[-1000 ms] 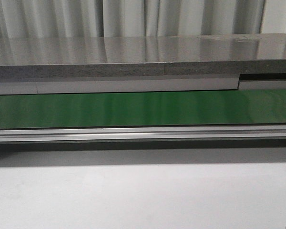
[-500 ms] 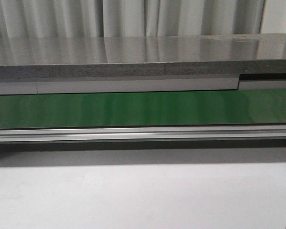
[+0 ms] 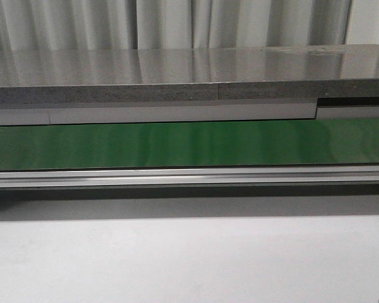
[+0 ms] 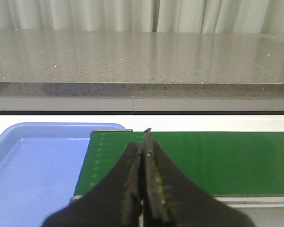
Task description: Move button from left to right
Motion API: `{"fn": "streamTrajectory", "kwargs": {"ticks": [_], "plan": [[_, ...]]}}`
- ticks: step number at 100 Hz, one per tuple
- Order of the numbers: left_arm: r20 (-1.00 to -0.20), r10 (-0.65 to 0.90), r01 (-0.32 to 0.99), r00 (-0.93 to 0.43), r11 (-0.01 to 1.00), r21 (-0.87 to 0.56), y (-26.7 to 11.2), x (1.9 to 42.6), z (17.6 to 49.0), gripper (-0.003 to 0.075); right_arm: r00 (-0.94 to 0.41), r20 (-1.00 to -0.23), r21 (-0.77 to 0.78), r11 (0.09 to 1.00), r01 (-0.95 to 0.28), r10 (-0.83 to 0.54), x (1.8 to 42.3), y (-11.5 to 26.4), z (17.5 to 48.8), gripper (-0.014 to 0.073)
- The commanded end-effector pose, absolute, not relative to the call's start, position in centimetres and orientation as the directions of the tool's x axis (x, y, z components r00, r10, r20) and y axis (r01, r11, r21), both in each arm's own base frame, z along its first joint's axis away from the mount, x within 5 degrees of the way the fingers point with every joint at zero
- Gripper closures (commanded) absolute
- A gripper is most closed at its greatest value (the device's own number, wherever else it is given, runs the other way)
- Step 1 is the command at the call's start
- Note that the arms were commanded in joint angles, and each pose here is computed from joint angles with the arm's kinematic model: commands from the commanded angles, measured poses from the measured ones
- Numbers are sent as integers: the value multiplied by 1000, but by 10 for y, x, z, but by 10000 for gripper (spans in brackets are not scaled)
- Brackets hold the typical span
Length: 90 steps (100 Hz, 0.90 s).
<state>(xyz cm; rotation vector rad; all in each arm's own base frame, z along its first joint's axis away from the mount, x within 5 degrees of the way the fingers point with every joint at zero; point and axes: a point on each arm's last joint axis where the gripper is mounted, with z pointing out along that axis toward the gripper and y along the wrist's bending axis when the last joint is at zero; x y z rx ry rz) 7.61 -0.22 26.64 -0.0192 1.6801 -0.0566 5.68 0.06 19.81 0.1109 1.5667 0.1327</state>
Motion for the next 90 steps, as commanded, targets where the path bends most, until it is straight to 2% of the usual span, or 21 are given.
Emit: {"fn": "streamTrajectory", "kwargs": {"ticks": [1,26,46,90], "plan": [[-999,-44,29,6,999,-43,-2,74,272,741,112,-983,139,990,-37,142,54,1,212,662],[-994,-46,27,96,999,-43,-1,59,224,741,112,-983,139,990,-37,142,54,1,212,662],[-992,-56,33,117,998,-53,-1,55,202,741,111,-984,139,990,-37,142,54,1,212,662],[-992,-40,74,118,997,-32,-4,55,202,741,111,-984,139,990,-37,142,54,1,212,662]]}}
